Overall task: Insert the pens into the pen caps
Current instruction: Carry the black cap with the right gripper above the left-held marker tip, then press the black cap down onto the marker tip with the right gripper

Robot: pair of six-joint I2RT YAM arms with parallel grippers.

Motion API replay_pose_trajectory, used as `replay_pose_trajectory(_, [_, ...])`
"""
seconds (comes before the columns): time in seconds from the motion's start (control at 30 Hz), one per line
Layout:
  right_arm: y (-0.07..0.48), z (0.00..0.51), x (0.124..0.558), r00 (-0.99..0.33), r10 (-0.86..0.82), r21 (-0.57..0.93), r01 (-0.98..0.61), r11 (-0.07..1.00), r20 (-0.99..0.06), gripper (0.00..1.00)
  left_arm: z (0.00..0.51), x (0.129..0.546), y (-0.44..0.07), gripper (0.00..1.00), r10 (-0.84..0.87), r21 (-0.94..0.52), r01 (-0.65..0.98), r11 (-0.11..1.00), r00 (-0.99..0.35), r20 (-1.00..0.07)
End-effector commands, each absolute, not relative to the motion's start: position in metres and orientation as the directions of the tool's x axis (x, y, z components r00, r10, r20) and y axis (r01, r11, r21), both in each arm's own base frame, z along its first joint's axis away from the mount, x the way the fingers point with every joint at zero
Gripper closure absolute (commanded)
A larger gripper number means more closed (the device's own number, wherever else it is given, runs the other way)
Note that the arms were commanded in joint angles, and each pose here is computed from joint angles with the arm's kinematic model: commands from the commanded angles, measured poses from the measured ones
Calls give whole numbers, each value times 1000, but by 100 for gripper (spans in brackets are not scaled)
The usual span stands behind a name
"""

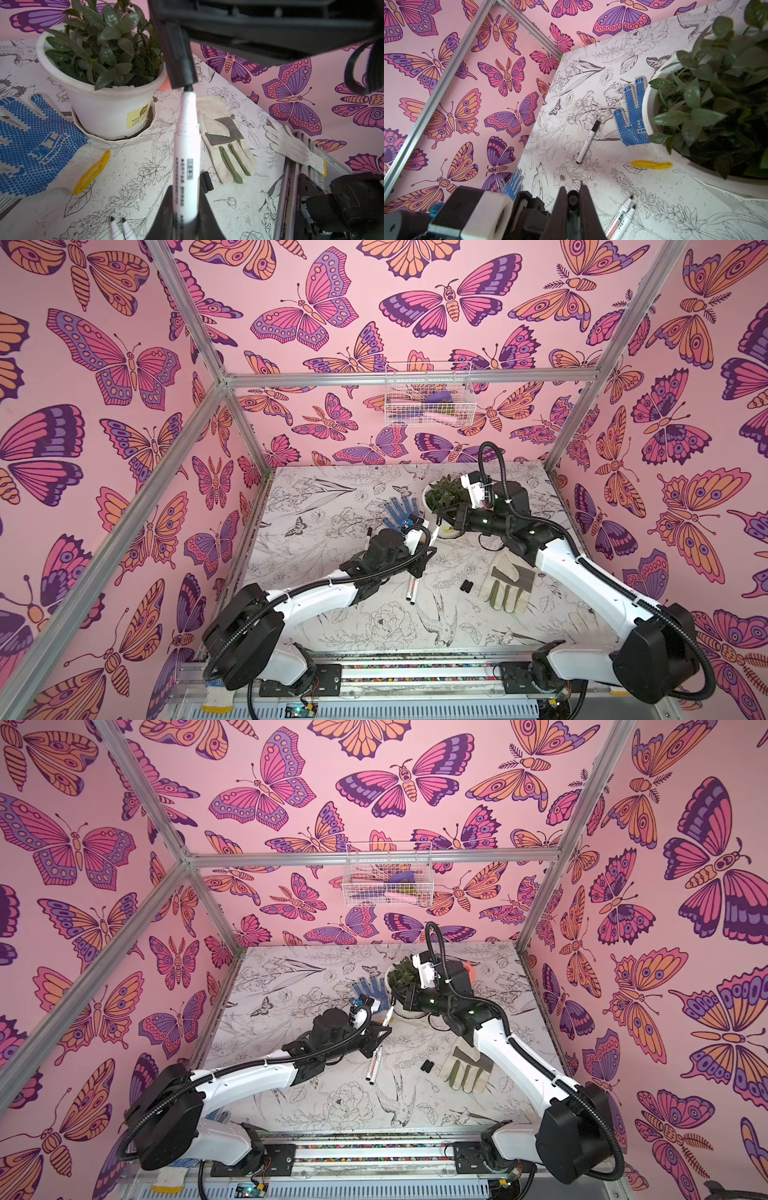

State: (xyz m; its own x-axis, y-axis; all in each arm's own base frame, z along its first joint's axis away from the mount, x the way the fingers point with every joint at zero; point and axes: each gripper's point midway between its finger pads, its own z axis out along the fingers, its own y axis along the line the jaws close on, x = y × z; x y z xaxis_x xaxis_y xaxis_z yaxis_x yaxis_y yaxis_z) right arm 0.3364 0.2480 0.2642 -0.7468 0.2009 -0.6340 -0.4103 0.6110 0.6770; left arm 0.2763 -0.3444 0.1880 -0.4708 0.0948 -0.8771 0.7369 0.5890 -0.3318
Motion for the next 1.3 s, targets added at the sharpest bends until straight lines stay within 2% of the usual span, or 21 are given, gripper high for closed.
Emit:
replay_pose_trajectory(0.0, [250, 264, 334, -742, 190, 667, -421, 615, -643, 100, 201, 277, -351, 100, 78, -320, 762, 562, -434, -897])
replay_pose_trajectory(0.23, [256, 260, 323, -767, 160, 690, -438, 577, -621, 100, 205, 283, -349, 100, 42, -325, 748, 579, -426, -904])
replay_pose_trajectory(0.57, [259, 266, 306, -771, 96, 683, -491, 540, -630, 100, 244, 303, -348, 100, -96, -353, 758, 548, -363, -927])
replay_pose_trajectory(0.77, [269, 269, 286, -782, 10, 696, -548, 464, -623, 100, 275, 311, -351, 100, -154, -318, 786, 530, -279, -948])
replay_pose_trajectory(0.93, [275, 272, 268, -768, -75, 677, -602, 424, -635, 98, 301, 308, -345, 100, -235, -249, 817, 521, -143, -961])
replay_pose_trajectory(1.27, [282, 271, 246, -718, -170, 616, -675, 406, -675, 92, 307, 310, -341, 100, -253, -207, 795, 571, -70, -965])
